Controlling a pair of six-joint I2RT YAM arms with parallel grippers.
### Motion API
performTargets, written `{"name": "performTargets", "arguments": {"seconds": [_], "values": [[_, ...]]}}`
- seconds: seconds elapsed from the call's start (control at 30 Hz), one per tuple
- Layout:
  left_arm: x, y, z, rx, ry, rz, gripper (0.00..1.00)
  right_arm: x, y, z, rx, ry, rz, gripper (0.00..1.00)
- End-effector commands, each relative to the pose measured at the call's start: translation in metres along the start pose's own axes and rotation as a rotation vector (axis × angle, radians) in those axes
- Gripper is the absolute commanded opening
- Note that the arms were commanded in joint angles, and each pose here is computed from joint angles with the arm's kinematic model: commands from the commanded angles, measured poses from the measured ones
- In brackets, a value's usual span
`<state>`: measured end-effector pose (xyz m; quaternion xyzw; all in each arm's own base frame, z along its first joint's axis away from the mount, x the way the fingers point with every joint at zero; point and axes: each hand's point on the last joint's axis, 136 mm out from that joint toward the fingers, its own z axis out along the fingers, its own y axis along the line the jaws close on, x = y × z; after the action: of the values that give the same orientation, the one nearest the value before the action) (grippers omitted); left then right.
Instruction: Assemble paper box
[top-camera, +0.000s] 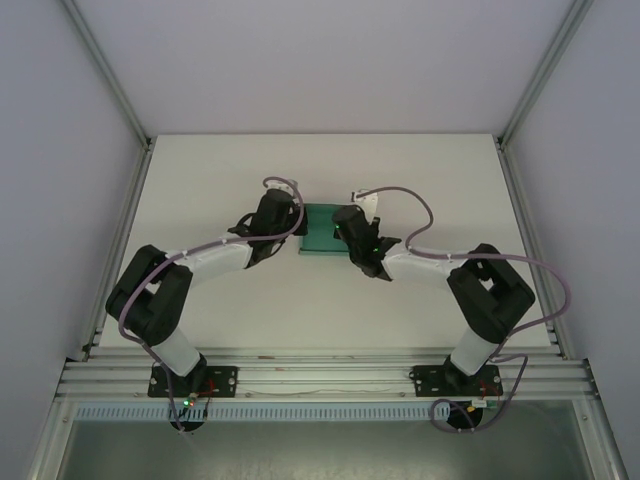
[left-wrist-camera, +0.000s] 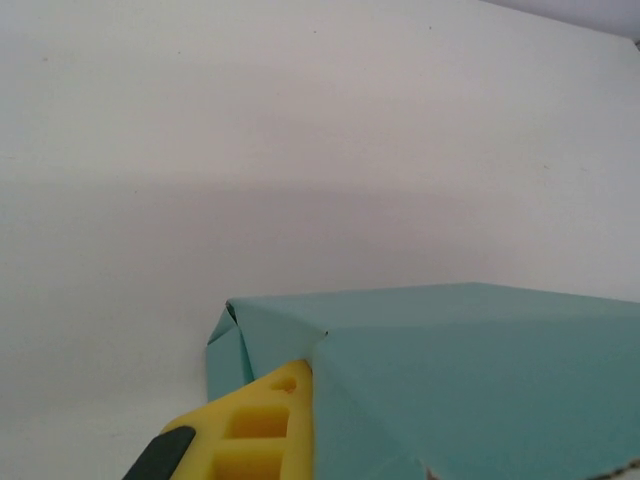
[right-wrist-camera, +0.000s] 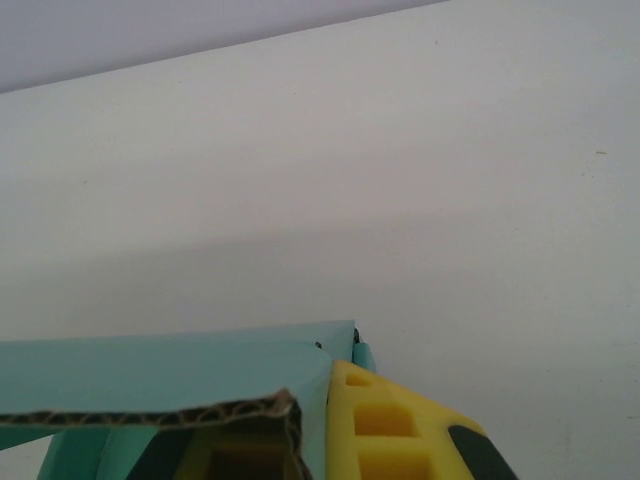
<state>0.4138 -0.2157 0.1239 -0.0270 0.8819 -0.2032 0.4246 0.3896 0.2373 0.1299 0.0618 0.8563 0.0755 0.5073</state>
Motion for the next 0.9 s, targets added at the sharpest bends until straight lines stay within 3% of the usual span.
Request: {"name": "performTargets", "arguments": {"seconds": [0.0, 0.17, 0.3, 0.53, 0.73, 0.87], "values": [[0.053, -0.032, 0.001, 0.121, 0.222, -0.057, 0.00, 0.026, 0.024, -0.002, -0.075, 0.079, -0.016, 0.00], [0.027, -0.057, -0.003, 0.174, 0.204, -0.099, 0.00, 0.018, 0.029, -0.004, -0.068, 0.084, -0.003, 0.00], [0.019, -0.056, 0.004, 0.144, 0.193, -0.075, 0.00, 0.017, 0.027, -0.005, -0.057, 0.089, 0.002, 0.00], [0.059, -0.027, 0.002, 0.108, 0.217, -0.007, 0.00, 0.025, 0.018, -0.008, -0.072, 0.067, -0.017, 0.00], [0.073, -0.026, -0.012, 0.172, 0.196, -0.016, 0.00, 0.038, 0.019, -0.013, -0.110, 0.054, -0.065, 0.00], [0.073, -0.027, -0.021, 0.185, 0.193, -0.010, 0.13, 0.047, 0.014, -0.020, -0.093, 0.043, -0.121, 0.00]]}}
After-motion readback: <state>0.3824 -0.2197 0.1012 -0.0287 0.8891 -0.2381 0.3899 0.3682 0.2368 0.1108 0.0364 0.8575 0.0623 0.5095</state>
